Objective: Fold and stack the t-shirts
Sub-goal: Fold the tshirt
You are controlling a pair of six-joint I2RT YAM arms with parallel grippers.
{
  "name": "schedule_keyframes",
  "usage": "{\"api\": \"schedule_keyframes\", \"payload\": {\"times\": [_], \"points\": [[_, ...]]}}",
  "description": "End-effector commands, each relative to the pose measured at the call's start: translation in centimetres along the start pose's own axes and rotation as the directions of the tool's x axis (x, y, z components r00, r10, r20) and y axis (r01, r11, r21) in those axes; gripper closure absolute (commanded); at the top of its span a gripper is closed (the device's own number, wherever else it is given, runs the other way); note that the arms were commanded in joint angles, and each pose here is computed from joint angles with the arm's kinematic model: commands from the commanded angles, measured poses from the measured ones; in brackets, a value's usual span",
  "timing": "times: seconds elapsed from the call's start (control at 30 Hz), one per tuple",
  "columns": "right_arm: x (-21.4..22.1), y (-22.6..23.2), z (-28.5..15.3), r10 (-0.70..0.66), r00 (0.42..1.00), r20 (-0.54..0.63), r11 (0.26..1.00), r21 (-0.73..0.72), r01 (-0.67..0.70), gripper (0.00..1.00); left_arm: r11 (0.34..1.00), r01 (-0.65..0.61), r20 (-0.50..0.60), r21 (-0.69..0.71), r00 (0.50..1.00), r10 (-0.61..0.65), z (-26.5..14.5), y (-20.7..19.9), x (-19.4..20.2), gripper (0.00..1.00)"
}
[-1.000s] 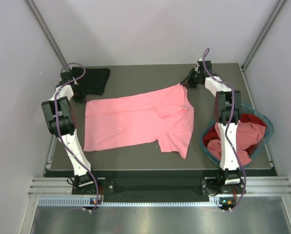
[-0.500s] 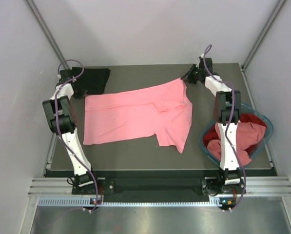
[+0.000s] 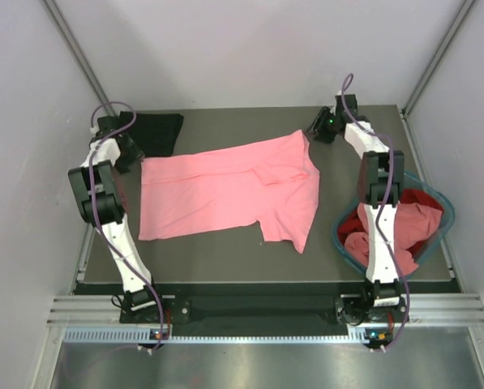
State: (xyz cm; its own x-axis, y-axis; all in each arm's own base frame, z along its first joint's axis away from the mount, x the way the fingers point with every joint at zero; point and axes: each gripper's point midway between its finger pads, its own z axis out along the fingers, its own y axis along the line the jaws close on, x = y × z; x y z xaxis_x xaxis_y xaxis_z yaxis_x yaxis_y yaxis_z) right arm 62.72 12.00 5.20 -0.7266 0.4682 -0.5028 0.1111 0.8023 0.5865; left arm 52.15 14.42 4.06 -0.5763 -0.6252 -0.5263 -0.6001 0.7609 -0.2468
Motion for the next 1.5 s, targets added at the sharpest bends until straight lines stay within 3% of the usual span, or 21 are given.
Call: {"api": "schedule_keyframes", "payload": {"times": [0.0, 0.1, 0.27, 0.43, 0.53, 0.63, 0.77, 0.97, 1.17, 1.47], "points": [[-3.1, -0.7, -6.5, -0.109, 0.994, 0.022, 0.982, 0.160, 0.104, 0.51, 0.994, 0.009, 0.061, -0.113, 0.998, -0.002, -5.9, 2.2, -1.6, 0.36], [-2.4, -1.1, -10.3, -0.147, 0.989, -0.016, 0.958, 0.247, 0.146, 0.48, 0.980, 0.068, 0.033, -0.187, 0.998, -0.063, -9.3, 4.0, 0.7, 0.36], [1.1, 1.7, -14.7, -0.206, 0.975, -0.082, 0.948, 0.231, 0.219, 0.46, 0.971, 0.166, -0.042, -0.175, 0.984, -0.175, -13.5, 5.4, 7.5, 0.39], [8.4, 5.4, -19.4, -0.341, 0.917, -0.208, 0.917, 0.140, 0.373, 0.45, 0.964, 0.242, -0.099, -0.107, 0.962, -0.253, -17.1, 6.0, 13.6, 0.42], [15.2, 8.2, -21.7, -0.425, 0.853, -0.302, 0.892, 0.017, 0.451, 0.45, 0.948, 0.293, -0.114, -0.125, 0.945, -0.307, -18.5, 7.1, 16.4, 0.41], [20.5, 8.7, -24.3, -0.460, 0.811, -0.362, 0.880, -0.062, 0.471, 0.45, 0.928, 0.321, -0.122, -0.189, 0.930, -0.346, -19.0, 8.8, 19.0, 0.41], [25.7, 7.8, -27.5, -0.419, 0.814, -0.402, 0.907, -0.143, 0.396, 0.45, 0.905, 0.349, -0.125, -0.244, 0.914, -0.386, -19.2, 10.0, 20.9, 0.41], [28.2, 6.9, -29.5, -0.448, 0.788, -0.421, 0.894, -0.215, 0.394, 0.46, 0.862, 0.418, -0.089, -0.287, 0.884, -0.459, -18.5, 12.0, 20.9, 0.39], [29.0, 5.6, -30.0, -0.516, 0.732, -0.445, 0.856, -0.242, 0.457, 0.46, 0.810, 0.471, -0.044, -0.350, 0.855, -0.516, -18.1, 13.4, 21.3, 0.44], [30.4, 4.4, -30.7, -0.505, 0.729, -0.461, 0.862, -0.240, 0.445, 0.46, 0.829, 0.465, -0.088, -0.309, 0.854, -0.512, -15.7, 13.0, 22.4, 0.50]]}}
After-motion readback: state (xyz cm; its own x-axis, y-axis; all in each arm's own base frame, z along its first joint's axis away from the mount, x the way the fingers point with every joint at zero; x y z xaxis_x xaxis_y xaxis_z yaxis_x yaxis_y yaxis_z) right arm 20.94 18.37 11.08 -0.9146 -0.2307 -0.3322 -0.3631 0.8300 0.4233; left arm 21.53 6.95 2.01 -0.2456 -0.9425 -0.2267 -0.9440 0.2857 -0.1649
